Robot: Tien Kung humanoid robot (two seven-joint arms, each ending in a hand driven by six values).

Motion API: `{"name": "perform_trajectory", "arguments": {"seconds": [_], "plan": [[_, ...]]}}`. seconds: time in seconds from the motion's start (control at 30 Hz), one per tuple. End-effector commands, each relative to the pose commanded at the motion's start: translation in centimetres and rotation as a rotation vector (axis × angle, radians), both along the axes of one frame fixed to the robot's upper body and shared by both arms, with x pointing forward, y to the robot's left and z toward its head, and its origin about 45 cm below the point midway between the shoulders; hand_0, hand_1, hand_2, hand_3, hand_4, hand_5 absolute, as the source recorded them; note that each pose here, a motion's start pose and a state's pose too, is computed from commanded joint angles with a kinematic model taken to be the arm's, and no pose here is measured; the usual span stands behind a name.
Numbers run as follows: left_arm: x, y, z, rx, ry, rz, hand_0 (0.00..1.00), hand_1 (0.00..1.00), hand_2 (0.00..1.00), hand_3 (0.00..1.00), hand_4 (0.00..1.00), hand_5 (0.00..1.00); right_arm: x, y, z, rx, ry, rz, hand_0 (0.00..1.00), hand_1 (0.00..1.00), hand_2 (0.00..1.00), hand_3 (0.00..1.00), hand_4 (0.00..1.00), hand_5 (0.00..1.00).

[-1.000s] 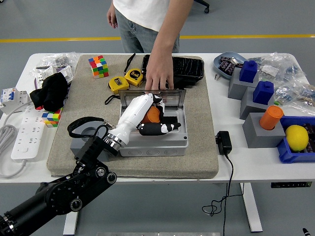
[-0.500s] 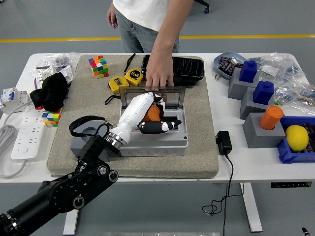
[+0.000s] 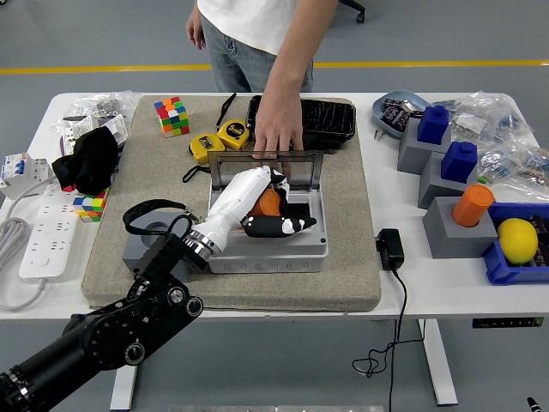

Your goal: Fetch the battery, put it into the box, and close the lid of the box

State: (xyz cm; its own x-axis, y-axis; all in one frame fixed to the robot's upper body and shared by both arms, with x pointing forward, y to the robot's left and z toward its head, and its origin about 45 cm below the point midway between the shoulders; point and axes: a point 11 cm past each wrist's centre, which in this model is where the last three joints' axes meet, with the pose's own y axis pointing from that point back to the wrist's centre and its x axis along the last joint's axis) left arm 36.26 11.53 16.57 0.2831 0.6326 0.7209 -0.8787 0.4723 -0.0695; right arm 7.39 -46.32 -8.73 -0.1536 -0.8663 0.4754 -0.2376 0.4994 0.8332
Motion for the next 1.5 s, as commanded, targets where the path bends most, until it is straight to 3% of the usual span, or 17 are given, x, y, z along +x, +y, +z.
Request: {"name": "perform_trajectory", "arguments": {"seconds": [0.03,0.07,0.23,0.27,0.43,0.47,0.5,0.63,0.67,0.83,0.87,1.07,1.23,1.27,1.43,1.47,1.5], "plan": [[0.02,0.0,0.0,0.003,0.001,-0.001,0.733,0.598,0.468,0.434,0.997,0.353,0.0,0.0,0.0,0.000,0.000,0.000,0.807,0.744,0.744,0.776,0.998,0.998],[0.03,0.0,0.0,0.006,0.001,0.000,0.998,0.854,0.638,0.542,0.998,0.423,0.0,0.0,0.0,0.000,0.000,0.000,0.806,0.740,0.744,0.776,0.998,0.998],[-0.08,0.0,0.4,0.014,-0.002,-0.003,0.998,0.854,0.638,0.542,0.998,0.423,0.0,0.1,0.0,0.002,0.000,-0.002,0.806,0.740,0.744,0.776,0.998,0.998],[-0.20,-0.1,0.6,0.012,-0.003,-0.008,0.998,0.920,0.708,0.559,0.998,0.472,-0.1,0.1,0.0,0.002,0.000,-0.003,0.806,0.739,0.743,0.775,0.998,0.998],[-1.37,-0.9,2.1,0.020,0.004,-0.065,0.998,0.920,0.708,0.559,0.998,0.472,-0.1,0.0,0.0,0.002,0.000,-0.005,0.806,0.739,0.743,0.775,0.998,0.998],[-1.73,-1.1,2.6,0.025,0.018,-0.087,0.862,0.671,0.546,0.528,0.998,0.506,-0.2,0.0,0.0,0.002,0.000,-0.006,0.806,0.738,0.741,0.776,0.998,0.998],[-2.05,-1.3,3.0,0.022,0.035,-0.108,0.862,0.671,0.546,0.528,0.998,0.506,-0.2,0.0,-0.1,0.002,0.001,-0.006,0.806,0.738,0.741,0.776,0.998,0.998],[-3.20,-2.2,5.0,-0.040,0.160,-0.177,0.862,0.671,0.546,0.528,0.998,0.506,-0.2,0.1,-0.1,0.002,0.002,-0.006,0.806,0.738,0.741,0.776,0.998,0.998],[-3.54,-2.5,5.4,-0.056,0.194,-0.201,0.439,0.563,0.550,0.515,0.998,0.604,-0.2,0.1,-0.1,0.002,0.002,-0.006,0.805,0.737,0.740,0.776,0.998,0.998],[-4.91,-3.4,8.2,-0.153,0.387,-0.311,0.439,0.563,0.550,0.515,0.998,0.604,-0.2,0.1,-0.1,0.004,0.001,-0.006,0.805,0.737,0.740,0.776,0.998,0.998],[-5.01,-3.4,8.6,-0.171,0.419,-0.332,0.416,0.566,0.551,0.533,0.998,0.676,-0.2,0.1,-0.1,0.004,0.002,-0.006,0.806,0.737,0.741,0.776,0.998,0.998],[-5.48,-3.4,9.1,-0.339,0.580,-0.534,0.451,0.602,0.587,0.578,0.998,0.675,-0.5,0.2,-0.2,0.005,0.007,-0.006,0.807,0.736,0.741,0.775,0.998,0.998],[-2.95,-1.5,11.2,-0.719,0.519,-0.450,0.451,0.602,0.587,0.578,0.998,0.675,-0.4,0.3,-0.2,0.007,0.007,-0.005,0.807,0.736,0.741,0.775,0.998,0.998],[-2.25,-0.7,11.9,-0.810,0.486,-0.416,0.767,0.828,0.794,0.777,0.998,0.764,-0.4,0.3,-0.2,0.008,0.006,-0.005,0.807,0.736,0.740,0.775,0.998,0.998],[0.91,3.7,13.3,-1.128,0.411,-0.196,0.767,0.828,0.794,0.777,0.998,0.764,-0.3,0.2,-0.1,0.004,0.004,-0.007,0.807,0.736,0.740,0.775,0.998,0.998],[1.37,4.3,13.2,-1.161,0.414,-0.149,0.998,0.998,0.932,0.924,0.998,0.998,-0.3,0.1,-0.1,0.004,0.004,-0.008,0.807,0.735,0.740,0.776,0.998,0.998],[1.73,4.9,13.0,-1.159,0.399,-0.097,0.998,0.998,0.932,0.924,0.998,0.998,-0.3,0.1,-0.1,0.004,0.003,-0.008,0.807,0.735,0.740,0.776,0.998,0.998]]}}
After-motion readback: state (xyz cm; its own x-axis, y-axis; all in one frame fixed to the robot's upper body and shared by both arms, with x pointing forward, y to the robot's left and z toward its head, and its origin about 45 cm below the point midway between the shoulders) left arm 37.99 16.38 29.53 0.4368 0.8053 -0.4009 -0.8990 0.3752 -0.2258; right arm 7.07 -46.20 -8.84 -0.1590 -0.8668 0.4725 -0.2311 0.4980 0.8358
